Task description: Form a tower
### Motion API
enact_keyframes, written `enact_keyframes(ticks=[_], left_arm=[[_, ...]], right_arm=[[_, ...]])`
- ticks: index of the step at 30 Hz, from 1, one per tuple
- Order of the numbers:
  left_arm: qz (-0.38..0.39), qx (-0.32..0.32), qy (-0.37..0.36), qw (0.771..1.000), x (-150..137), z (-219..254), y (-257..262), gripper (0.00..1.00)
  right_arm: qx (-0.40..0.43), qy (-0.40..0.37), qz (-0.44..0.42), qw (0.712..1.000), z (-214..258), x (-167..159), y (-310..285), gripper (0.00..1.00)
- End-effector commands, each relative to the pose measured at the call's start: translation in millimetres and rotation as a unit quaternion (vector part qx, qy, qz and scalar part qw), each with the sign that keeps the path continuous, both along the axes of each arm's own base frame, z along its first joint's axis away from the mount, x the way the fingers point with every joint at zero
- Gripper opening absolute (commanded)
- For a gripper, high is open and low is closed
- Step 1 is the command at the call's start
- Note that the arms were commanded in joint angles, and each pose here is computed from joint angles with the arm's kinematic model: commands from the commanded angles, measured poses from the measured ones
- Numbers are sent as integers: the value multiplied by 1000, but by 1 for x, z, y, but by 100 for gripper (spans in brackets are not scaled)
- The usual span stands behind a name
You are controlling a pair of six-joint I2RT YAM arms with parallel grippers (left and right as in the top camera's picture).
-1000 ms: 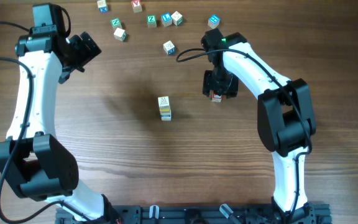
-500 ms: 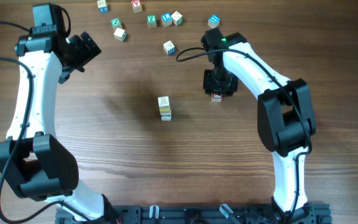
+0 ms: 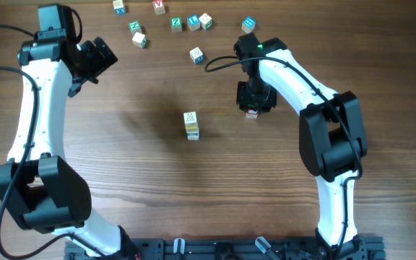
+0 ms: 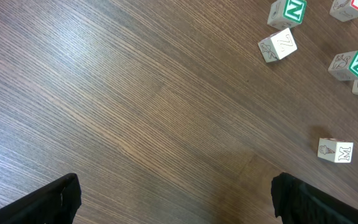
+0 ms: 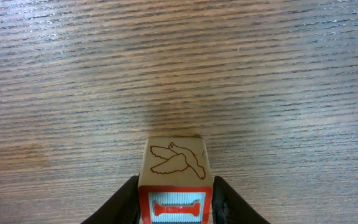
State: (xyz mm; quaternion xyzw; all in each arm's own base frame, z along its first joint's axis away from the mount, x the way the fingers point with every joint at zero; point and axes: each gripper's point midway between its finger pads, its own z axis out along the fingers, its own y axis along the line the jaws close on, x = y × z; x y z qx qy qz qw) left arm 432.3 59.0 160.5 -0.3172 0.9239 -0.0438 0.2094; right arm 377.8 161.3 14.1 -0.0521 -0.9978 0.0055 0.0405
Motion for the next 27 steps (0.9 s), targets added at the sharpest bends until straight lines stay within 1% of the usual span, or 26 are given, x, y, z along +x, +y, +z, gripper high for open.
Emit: enact_keyframes(ticks=[1,2,3,4,8,10,12,13,16,18,19,22,27], left_arm=[[-1,7,-16,1000,1,13,2,100],[-1,7,-16,1000,1,13,2,100],[-1,7,-16,1000,1,13,2,100],[-1,7,-16,1000,1,13,2,100],[-1,7,-16,1000,1,13,2,100],[-1,7,-16,1000,1,13,2,100],[-1,7,-16,1000,1,13,2,100],[-1,7,-16,1000,1,13,2,100],[-1,7,-16,1000,1,13,2,100],[-1,7,-16,1000,1,13,2,100],[-1,7,-16,1000,1,13,2,100],[-1,7,-16,1000,1,13,2,100],[-1,7,-16,1000,1,13,2,100]], right_arm=[[3,-13,0,1000,9,5,1,46],[8,-13,0,1000,9,4,3,56],[10,-12,0,1000,9,4,4,62],[10,-11,0,1000,9,4,4,63],[10,-12,0,1000,9,4,4,62],[10,-11,0,1000,9,4,4,52],[10,-11,0,1000,9,4,4,50],[10,-11,0,1000,9,4,4,47],[9,-10,0,1000,9,3,3,49],[9,-10,0,1000,9,3,3,58],[9,-10,0,1000,9,3,3,59],[9,-10,0,1000,9,3,3,54],[9,-9,0,1000,9,3,3,54]])
